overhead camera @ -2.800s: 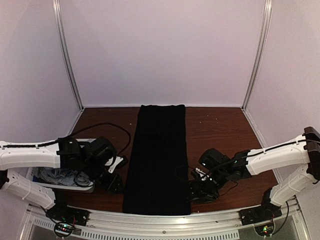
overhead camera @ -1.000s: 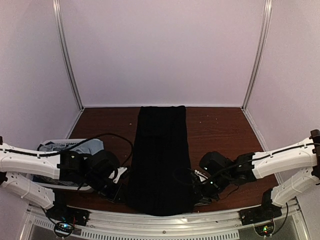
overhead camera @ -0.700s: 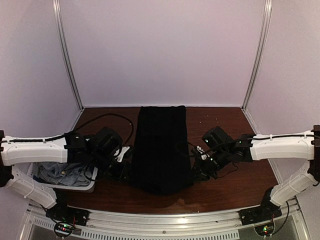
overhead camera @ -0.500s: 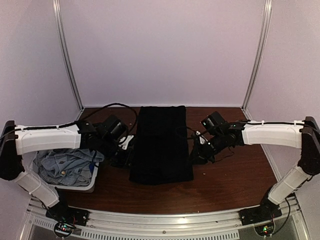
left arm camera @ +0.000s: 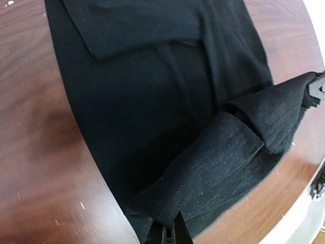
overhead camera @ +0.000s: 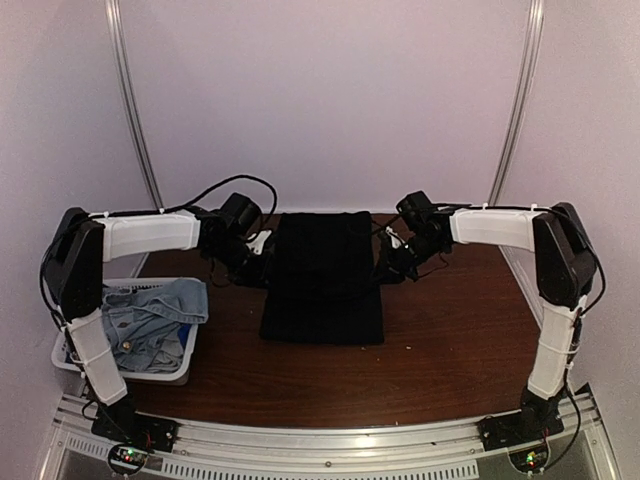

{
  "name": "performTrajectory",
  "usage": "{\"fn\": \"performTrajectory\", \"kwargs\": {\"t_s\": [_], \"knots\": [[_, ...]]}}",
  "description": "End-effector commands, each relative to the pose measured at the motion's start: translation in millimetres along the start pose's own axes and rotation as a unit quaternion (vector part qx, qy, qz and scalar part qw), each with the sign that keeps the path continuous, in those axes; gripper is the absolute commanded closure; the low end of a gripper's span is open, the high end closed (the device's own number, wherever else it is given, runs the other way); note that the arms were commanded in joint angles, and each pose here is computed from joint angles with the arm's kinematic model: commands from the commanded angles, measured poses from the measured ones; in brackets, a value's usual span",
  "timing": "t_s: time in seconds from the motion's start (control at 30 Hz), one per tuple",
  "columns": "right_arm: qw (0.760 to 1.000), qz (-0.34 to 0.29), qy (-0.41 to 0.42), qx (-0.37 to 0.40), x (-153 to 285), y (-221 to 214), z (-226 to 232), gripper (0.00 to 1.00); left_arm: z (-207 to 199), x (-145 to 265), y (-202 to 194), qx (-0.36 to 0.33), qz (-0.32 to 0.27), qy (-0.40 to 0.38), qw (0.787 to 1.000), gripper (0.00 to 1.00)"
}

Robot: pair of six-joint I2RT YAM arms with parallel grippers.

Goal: Fold and stack the mixed laundry pile
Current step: Fold the rectangle-folded T-shirt at the center of the board.

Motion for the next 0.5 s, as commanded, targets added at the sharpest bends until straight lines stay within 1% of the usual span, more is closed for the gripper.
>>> {"fn": "performTrajectory", "kwargs": {"t_s": [0.0, 0.23, 0.47], "knots": [[1.000, 0.005, 0.004, 0.015, -5.1, 19.7, -2.7, 1.00, 12.6, -7.6, 24.1, -0.021, -0.023, -0.006, 0.999, 1.00], [1.000, 0.000, 0.013, 0.008, -9.8, 43.5, -15.3, 1.00, 31.2, -22.0, 41.1, -0.015, -0.030, -0.005, 0.999, 1.00], [0.999, -0.001, 0.035, 0.011, -18.0, 65.5, -14.7, 1.00, 40.6, -31.5, 55.5, -0.011, -0.041, -0.005, 0.999, 1.00]]}}
Point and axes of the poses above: each gripper's point midway between its finger pads, its own x axis back along the fingers, its own z axis along the line the jaws close on, y = z × x, the point moved 10 cm from there along x, back along the fingers, and after that the axes turned 8 degrees about -x, right-handed, at the moved point
